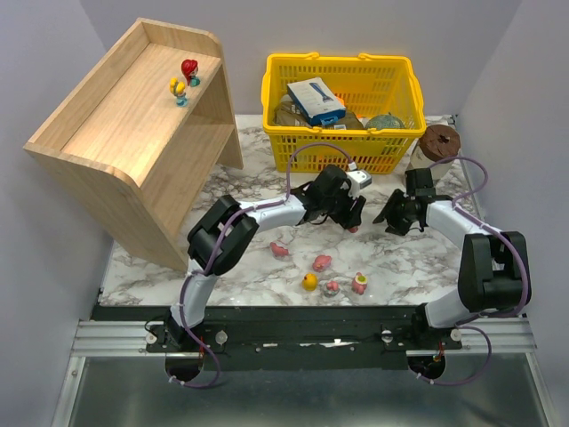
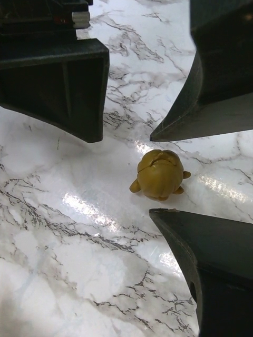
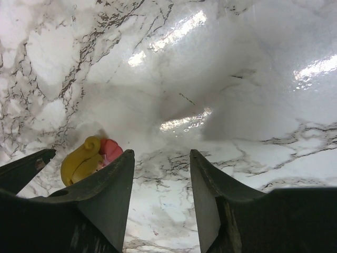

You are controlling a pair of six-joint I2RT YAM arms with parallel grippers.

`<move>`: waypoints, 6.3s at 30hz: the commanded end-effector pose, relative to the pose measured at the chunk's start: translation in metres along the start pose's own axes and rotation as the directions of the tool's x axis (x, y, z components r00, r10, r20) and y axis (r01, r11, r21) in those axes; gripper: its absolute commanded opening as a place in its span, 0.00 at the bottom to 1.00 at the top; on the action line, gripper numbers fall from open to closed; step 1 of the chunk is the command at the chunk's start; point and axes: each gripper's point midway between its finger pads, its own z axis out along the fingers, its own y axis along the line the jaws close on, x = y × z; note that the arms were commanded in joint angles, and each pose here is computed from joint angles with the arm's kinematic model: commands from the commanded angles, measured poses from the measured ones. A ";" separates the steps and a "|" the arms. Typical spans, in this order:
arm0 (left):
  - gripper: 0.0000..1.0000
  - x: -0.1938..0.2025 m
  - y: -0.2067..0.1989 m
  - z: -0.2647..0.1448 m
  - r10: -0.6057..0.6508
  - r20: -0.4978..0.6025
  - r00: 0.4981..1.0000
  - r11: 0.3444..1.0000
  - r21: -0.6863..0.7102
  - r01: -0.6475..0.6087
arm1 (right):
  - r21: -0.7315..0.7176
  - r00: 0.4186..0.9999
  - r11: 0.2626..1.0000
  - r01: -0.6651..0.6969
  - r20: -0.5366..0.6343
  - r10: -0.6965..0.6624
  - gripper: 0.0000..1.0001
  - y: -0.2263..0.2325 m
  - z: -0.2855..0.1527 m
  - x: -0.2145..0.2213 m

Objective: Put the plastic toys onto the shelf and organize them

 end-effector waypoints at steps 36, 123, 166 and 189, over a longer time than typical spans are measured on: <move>0.00 -0.146 -0.019 -0.239 0.080 0.164 0.983 0.907 -0.422 -0.003 | -0.102 0.998 0.993 0.063 0.038 -0.059 0.57 0.018 -0.028 -0.010; 0.26 -0.162 0.102 -0.571 -0.109 0.575 0.811 0.679 -0.553 0.484 | -0.139 0.994 0.989 0.058 -0.082 -0.070 0.57 0.020 -0.007 0.011; 0.47 -0.164 0.097 -0.584 0.026 0.644 0.765 0.653 -0.590 0.475 | -0.143 0.995 0.988 0.058 -0.076 -0.070 0.58 0.021 -0.006 0.010; 0.55 -0.153 0.096 -0.571 0.010 0.585 0.811 0.686 -0.594 0.421 | -0.146 0.995 0.988 0.059 -0.072 -0.071 0.58 0.022 -0.007 0.009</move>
